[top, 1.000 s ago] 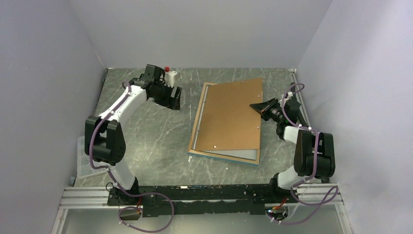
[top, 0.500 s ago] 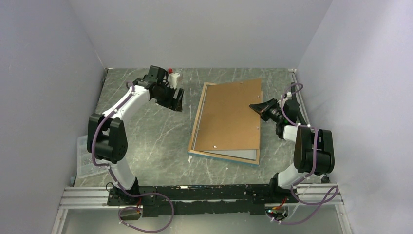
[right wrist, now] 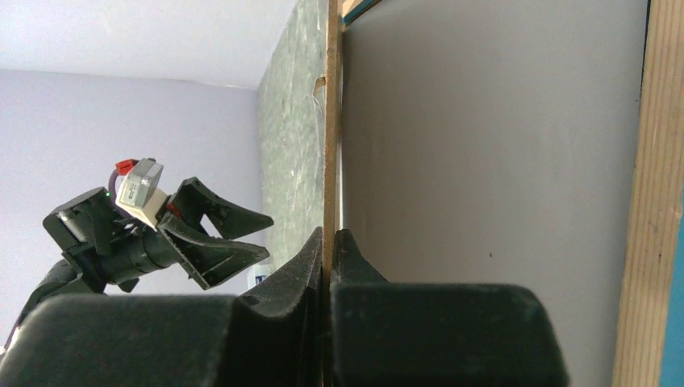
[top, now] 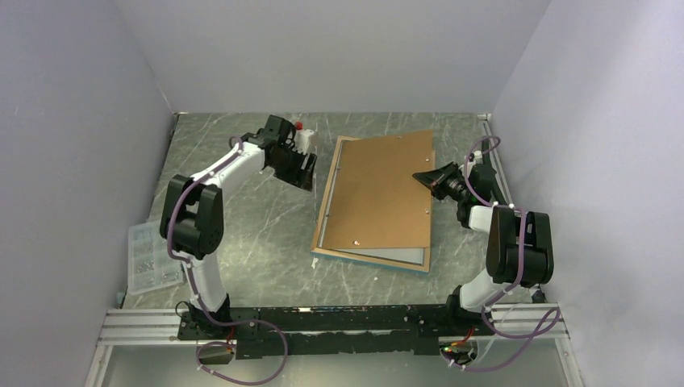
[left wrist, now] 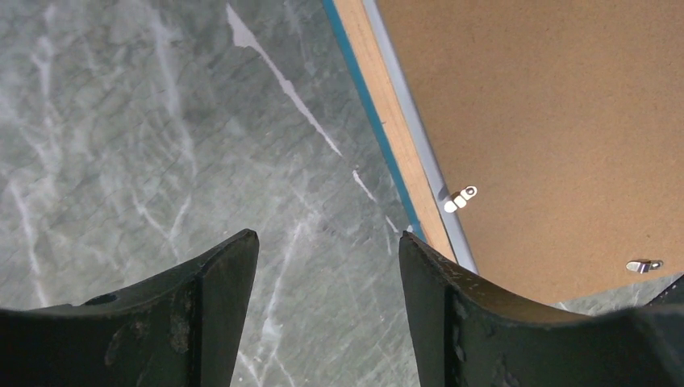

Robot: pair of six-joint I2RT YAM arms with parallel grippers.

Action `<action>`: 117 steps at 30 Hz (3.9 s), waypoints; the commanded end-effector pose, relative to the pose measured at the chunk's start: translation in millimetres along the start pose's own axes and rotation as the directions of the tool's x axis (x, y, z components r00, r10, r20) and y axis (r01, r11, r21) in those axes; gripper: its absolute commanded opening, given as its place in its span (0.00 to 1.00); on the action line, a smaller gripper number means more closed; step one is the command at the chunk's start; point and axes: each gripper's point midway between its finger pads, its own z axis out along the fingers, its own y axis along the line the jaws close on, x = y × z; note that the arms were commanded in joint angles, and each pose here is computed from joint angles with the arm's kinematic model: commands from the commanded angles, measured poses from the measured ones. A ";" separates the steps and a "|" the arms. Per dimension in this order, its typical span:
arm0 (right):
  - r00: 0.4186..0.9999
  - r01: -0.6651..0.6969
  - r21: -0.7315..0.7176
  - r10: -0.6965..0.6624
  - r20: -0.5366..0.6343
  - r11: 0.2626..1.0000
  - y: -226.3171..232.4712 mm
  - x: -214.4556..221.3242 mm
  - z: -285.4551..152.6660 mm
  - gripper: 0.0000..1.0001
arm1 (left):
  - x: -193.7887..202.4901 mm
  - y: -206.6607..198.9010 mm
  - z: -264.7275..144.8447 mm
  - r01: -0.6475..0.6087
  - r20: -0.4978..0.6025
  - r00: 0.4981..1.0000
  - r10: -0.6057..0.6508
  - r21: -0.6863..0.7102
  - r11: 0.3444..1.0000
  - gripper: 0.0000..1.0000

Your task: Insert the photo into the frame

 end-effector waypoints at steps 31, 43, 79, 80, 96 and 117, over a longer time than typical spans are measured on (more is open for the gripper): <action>0.986 0.149 0.121 -0.157 0.062 0.982 -16.6 1.3 7.4 0.02 | 11.2 -25.9 71.0 -0.022 -0.031 0.999 0.027 0.155 0.988 0.20; 0.979 0.181 0.231 -0.197 0.051 0.956 -29.7 0.7 6.6 0.11 | 17.4 -29.8 69.9 -0.019 -0.040 0.999 0.026 0.176 0.984 0.13; 0.912 0.409 0.504 -0.359 -0.199 0.761 -46.7 40.5 20.4 0.76 | 33.4 -34.7 74.3 -0.026 -0.060 0.997 0.038 0.187 0.982 0.03; 0.903 0.428 0.528 -0.364 -0.227 0.733 -50.8 44.9 22.6 0.76 | 32.8 -34.3 73.8 -0.029 -0.057 0.998 0.040 0.184 0.982 0.03; 0.850 0.522 0.612 -0.425 -0.312 0.595 -37.2 38.2 18.4 1.00 | 30.5 -35.3 63.5 -0.045 -0.039 0.998 0.053 0.171 0.984 0.03; 0.846 0.530 0.579 -0.436 -0.307 0.620 -25.1 18.7 -4.6 1.00 | 23.4 -38.1 48.6 -0.052 -0.025 0.998 0.057 0.162 0.985 0.03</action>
